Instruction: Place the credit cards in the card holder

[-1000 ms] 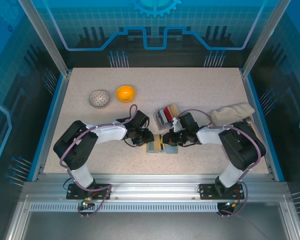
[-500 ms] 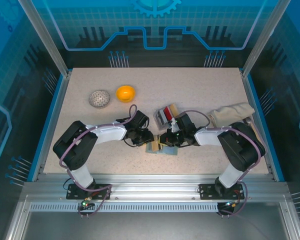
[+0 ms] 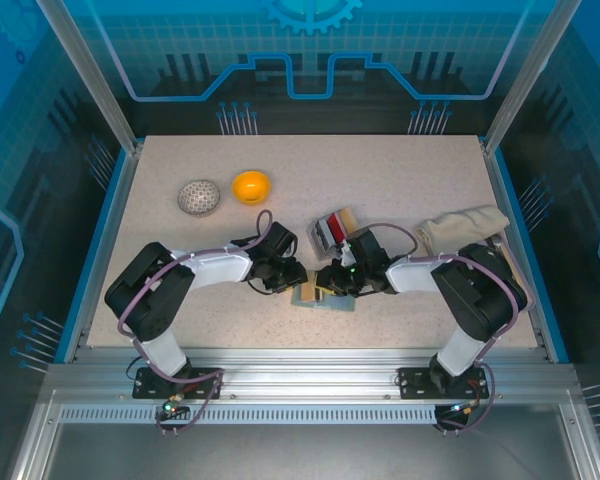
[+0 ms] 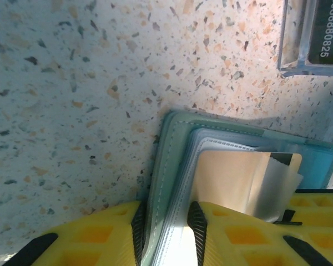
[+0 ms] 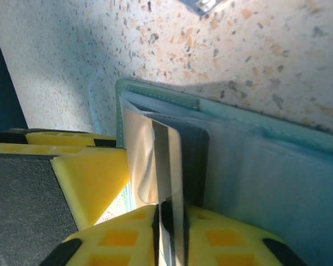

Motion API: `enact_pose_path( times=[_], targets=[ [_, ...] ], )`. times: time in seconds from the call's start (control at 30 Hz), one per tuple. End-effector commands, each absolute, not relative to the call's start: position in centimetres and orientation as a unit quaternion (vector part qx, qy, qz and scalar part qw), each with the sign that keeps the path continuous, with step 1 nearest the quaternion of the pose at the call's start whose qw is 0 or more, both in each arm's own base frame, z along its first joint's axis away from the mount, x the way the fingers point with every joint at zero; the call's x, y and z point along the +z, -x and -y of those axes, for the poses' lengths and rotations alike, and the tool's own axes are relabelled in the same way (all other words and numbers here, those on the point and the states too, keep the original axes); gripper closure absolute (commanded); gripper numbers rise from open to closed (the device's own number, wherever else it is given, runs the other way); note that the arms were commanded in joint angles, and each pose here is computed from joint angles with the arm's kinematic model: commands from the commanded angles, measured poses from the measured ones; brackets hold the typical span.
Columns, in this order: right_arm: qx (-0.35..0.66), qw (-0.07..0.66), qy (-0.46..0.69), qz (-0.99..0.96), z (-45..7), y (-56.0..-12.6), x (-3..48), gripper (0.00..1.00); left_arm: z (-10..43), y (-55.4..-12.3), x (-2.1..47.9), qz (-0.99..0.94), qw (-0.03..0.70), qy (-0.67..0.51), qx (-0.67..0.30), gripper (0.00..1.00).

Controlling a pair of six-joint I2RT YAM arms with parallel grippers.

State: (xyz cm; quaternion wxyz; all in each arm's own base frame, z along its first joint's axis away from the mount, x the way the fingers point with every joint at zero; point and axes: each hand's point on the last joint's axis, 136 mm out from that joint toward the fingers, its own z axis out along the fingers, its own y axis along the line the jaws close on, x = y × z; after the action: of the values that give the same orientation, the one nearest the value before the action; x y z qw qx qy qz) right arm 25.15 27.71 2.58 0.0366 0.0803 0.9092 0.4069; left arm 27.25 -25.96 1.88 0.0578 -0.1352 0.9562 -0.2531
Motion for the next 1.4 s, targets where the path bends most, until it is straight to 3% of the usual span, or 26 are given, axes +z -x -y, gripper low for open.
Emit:
enact_pose_path(
  times=[0.0,0.13,0.27,0.43,0.8,1.13,1.37],
  targets=[
    [0.389,0.030,-0.066,-0.918,-27.7,-24.4,2.8,0.74,26.3,-26.3,2.0,-0.954,0.041,0.136,-0.264,0.68],
    [0.343,0.039,-0.069,-0.936,-25.9,-24.0,2.8,0.59,26.2,-26.3,1.9,-0.955,0.042,0.134,-0.259,0.69],
    [0.307,0.030,-0.066,-0.949,-24.9,-23.6,2.2,0.58,26.1,-26.3,1.9,-0.956,0.043,0.132,-0.257,0.70],
    [0.320,0.025,-0.058,-0.945,-25.6,-23.7,2.1,0.73,26.1,-26.3,1.8,-0.956,0.042,0.132,-0.258,0.71],
    [0.349,0.006,-0.047,-0.936,-28.0,-23.5,2.3,0.89,26.2,-26.2,1.8,-0.954,0.040,0.137,-0.264,0.71],
    [0.407,0.012,-0.026,-0.913,-30.2,-24.0,4.3,0.85,26.2,-26.1,1.8,-0.952,0.039,0.145,-0.268,0.71],
    [0.387,0.019,-0.033,-0.921,-29.2,-24.4,4.1,0.82,25.9,-25.8,2.0,-0.948,0.042,0.159,-0.274,0.71]
  ],
)
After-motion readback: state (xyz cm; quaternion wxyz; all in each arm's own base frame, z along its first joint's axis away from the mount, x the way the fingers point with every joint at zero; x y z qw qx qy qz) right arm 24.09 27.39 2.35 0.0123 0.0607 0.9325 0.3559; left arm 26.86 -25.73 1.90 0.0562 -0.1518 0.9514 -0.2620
